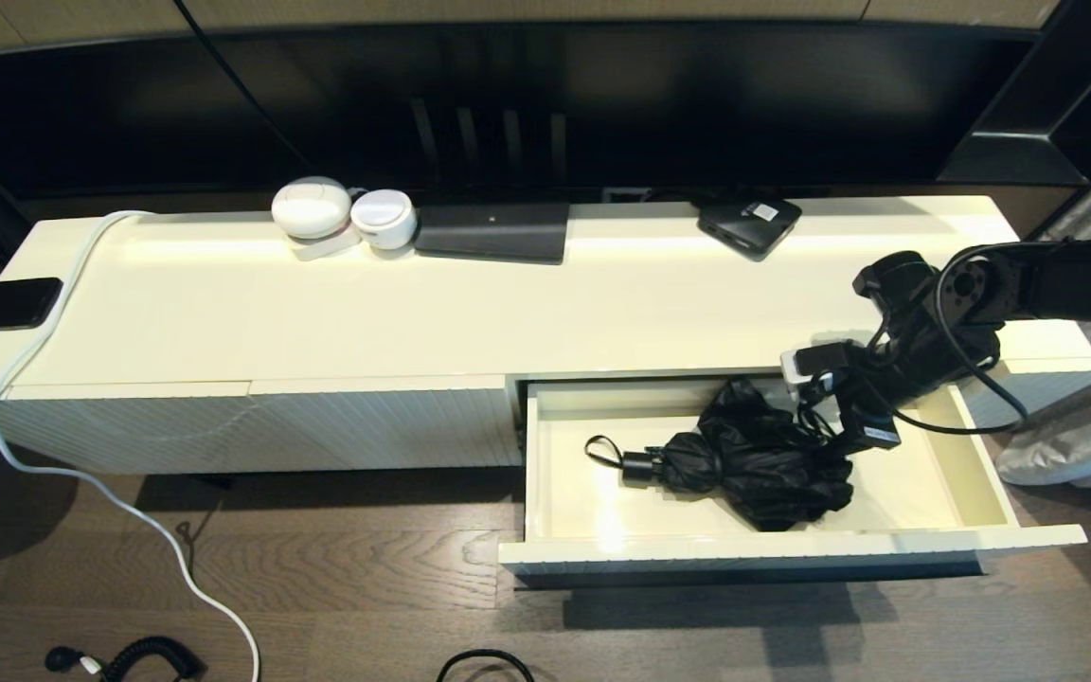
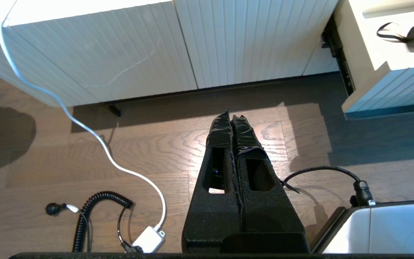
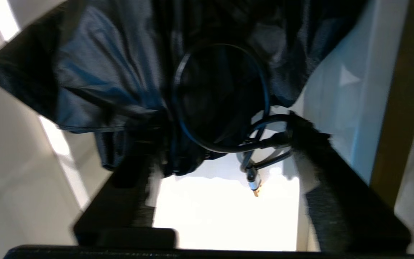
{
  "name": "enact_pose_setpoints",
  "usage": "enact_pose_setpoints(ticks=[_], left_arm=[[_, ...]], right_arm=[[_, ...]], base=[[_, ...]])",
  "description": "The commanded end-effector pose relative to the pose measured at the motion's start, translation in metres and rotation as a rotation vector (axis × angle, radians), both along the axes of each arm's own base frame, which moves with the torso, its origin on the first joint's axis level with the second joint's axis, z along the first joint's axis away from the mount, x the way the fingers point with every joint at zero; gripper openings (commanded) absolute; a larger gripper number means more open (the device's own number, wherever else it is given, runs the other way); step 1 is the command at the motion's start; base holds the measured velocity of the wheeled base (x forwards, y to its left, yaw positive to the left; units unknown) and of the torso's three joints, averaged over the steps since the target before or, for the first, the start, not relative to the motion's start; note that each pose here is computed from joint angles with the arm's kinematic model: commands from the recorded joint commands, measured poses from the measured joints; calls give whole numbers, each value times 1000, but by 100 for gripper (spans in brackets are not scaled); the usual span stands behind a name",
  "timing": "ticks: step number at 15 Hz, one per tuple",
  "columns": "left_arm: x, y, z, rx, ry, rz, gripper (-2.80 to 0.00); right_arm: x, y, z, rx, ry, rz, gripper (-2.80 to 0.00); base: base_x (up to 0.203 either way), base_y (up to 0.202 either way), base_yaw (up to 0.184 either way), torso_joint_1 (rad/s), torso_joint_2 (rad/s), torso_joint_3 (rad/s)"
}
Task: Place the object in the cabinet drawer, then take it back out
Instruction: Take the umbrella out of the drawer and put it on the table
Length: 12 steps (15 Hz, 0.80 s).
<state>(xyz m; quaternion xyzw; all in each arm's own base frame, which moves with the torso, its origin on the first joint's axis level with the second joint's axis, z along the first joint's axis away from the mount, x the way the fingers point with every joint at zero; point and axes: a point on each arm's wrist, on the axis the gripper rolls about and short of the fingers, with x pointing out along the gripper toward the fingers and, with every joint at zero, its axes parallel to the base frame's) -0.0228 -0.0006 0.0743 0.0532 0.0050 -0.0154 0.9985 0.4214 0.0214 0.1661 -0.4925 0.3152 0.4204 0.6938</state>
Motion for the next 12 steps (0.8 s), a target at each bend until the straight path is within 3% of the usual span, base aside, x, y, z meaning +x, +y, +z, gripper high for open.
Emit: enact_pose_setpoints(ticks=[1, 12], left_arm=[[0, 0, 0, 1, 0, 0, -280], [0, 0, 0, 1, -1, 1, -280]], right_arm=[[-7, 1, 5, -2, 15, 10, -280], [-48, 4, 36, -11, 9, 19, -280]], base=[[0, 0, 0, 0, 0, 0], [0, 0, 0, 0, 0, 0]])
